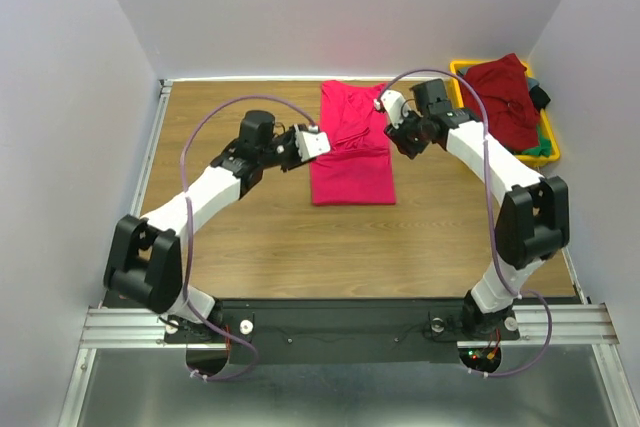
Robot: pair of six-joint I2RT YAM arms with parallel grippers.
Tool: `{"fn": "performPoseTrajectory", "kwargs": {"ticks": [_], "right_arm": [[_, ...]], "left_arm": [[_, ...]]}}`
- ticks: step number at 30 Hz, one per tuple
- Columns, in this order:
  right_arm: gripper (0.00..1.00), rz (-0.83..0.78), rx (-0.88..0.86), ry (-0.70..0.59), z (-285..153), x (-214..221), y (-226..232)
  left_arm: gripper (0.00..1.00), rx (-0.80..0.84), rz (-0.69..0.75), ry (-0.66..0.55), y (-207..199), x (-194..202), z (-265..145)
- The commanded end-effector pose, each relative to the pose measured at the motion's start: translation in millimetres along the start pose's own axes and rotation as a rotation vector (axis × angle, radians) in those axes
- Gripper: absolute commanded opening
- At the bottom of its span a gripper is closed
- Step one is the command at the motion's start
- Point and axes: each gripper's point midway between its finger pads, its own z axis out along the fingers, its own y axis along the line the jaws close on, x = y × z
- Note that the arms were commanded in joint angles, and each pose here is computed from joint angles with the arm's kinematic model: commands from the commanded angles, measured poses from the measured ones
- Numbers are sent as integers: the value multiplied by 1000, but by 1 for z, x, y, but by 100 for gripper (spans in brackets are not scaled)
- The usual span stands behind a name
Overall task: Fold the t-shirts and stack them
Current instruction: Fold the tshirt
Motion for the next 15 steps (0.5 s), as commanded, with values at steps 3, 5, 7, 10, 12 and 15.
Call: {"fn": "performPoseTrajectory", "kwargs": {"ticks": [3, 5, 7, 10, 12, 15], "right_arm": [[36, 10, -217, 30, -8, 30, 73], [36, -27, -236, 48, -7, 38, 88], [36, -54, -259, 72, 0, 47, 107], [38, -90, -255, 87, 12, 56, 118], [39, -99, -246, 99, 18, 61, 119], [41, -108, -237, 101, 25, 64, 121]], "left_arm": [[47, 215, -39, 15, -92, 9, -8], [47, 250, 3, 25, -114, 11, -5], [48, 269, 56, 40, -130, 16, 0], [55, 271, 119, 83, -144, 31, 5], [56, 277, 154, 95, -151, 37, 11], [56, 229, 179, 105, -143, 39, 21]]}}
